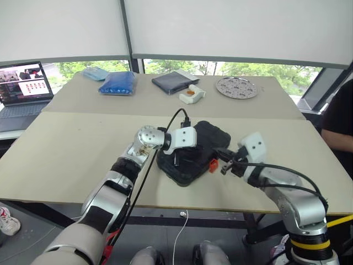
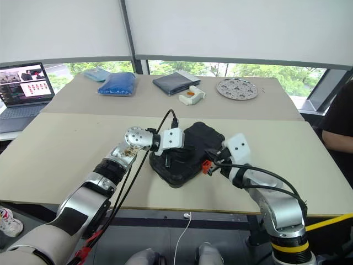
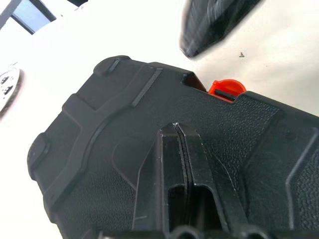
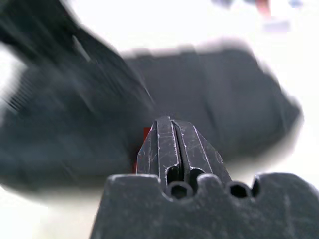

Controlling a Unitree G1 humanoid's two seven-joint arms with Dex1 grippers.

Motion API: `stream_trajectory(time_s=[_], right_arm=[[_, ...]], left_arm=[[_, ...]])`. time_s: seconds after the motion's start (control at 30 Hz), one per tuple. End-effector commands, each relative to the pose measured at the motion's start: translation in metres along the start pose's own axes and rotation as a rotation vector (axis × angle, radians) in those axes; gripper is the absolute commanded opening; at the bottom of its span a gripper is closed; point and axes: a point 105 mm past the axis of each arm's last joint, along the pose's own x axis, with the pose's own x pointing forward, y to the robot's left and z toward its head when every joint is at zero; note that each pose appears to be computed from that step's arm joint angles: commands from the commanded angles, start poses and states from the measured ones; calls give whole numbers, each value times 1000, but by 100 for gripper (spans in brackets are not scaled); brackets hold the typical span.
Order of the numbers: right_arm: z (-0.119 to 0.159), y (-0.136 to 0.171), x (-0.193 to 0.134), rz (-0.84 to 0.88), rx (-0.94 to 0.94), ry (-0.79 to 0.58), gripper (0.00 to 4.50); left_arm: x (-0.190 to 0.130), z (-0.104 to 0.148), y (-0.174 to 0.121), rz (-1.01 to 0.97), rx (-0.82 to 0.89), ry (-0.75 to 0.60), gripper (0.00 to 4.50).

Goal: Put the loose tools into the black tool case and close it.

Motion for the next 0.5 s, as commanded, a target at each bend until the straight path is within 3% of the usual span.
stream_trajectory(time_s=[0.03, 0.13, 0.23, 0.47, 0.5], right_arm=[[-7, -7, -5, -35, -34, 41, 0], [-9, -16, -17, -50, -25, 62, 0], [-20, -16, -27, -22, -30, 112, 75], [-42, -10, -22, 135, -70, 148, 311], [-44, -11, -18, 149, -76, 146, 311]], left_arm=[[2, -42, -32, -87, -99, 130, 4], [-1, -45, -31, -82, -104, 136, 4], [-4, -47, -30, -77, -107, 143, 0], [-8, -48, -26, -68, -110, 151, 0], [-8, -48, -26, -68, -108, 152, 0]])
